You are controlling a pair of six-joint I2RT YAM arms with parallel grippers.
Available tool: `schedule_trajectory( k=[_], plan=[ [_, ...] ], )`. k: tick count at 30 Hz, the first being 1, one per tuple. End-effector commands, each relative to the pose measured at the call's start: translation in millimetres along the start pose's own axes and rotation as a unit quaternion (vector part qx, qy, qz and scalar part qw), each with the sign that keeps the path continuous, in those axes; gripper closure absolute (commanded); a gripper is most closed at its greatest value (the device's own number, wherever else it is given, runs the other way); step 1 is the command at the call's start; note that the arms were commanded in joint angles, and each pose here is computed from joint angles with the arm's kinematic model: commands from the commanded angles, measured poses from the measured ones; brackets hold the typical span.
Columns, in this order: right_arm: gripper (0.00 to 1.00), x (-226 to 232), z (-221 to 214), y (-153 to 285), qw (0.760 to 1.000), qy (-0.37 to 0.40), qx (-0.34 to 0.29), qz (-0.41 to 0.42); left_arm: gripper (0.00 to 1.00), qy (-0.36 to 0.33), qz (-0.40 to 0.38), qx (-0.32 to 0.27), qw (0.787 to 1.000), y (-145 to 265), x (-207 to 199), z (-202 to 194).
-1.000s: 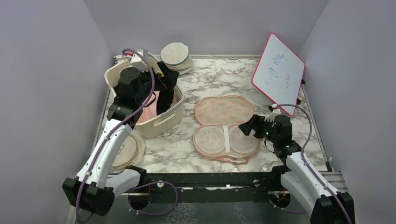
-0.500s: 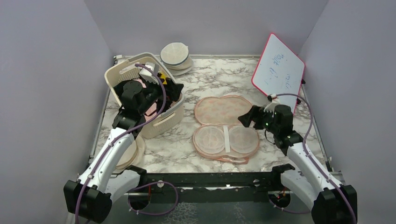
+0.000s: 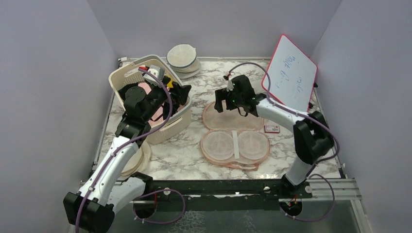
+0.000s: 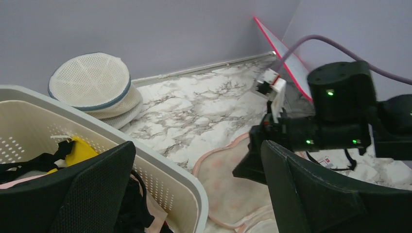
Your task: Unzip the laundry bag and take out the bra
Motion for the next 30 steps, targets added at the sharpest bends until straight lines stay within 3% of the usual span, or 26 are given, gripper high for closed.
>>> schedule_trajectory(
  k=[1,6,11,22,30],
  plan=[
    [0.12,-6,32,-30,0.995,0.082,0.003,-0.053,0.02,-0.014,0.01,-0.016,1.0,3,0,6],
    [0.23,-18,49,-73,0.979,0.177,0.049,-0.093,0.02,-0.014,0.008,-0.015,1.0,3,-2,6],
    [0.46,-27,61,-95,0.967,0.236,0.059,-0.078,0.02,-0.017,0.006,-0.013,1.0,2,-3,5],
    [0.47,-54,39,-122,0.956,0.254,0.122,-0.078,0.02,-0.017,0.008,-0.003,1.0,-1,-3,0],
    [0.5,-55,29,-122,0.959,0.247,0.129,-0.058,0.02,-0.017,0.01,0.001,1.0,-2,-3,-2]
  ],
)
Point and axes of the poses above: each gripper's point midway between its finger pads, its own y axis back along the fingers, its own x axis along the line the jaws close on, z = x × y, the point moved 7 cm from there along y, back along the fingers, and after that the axes turned 15 degrees about -y, right-handed, at the moved point
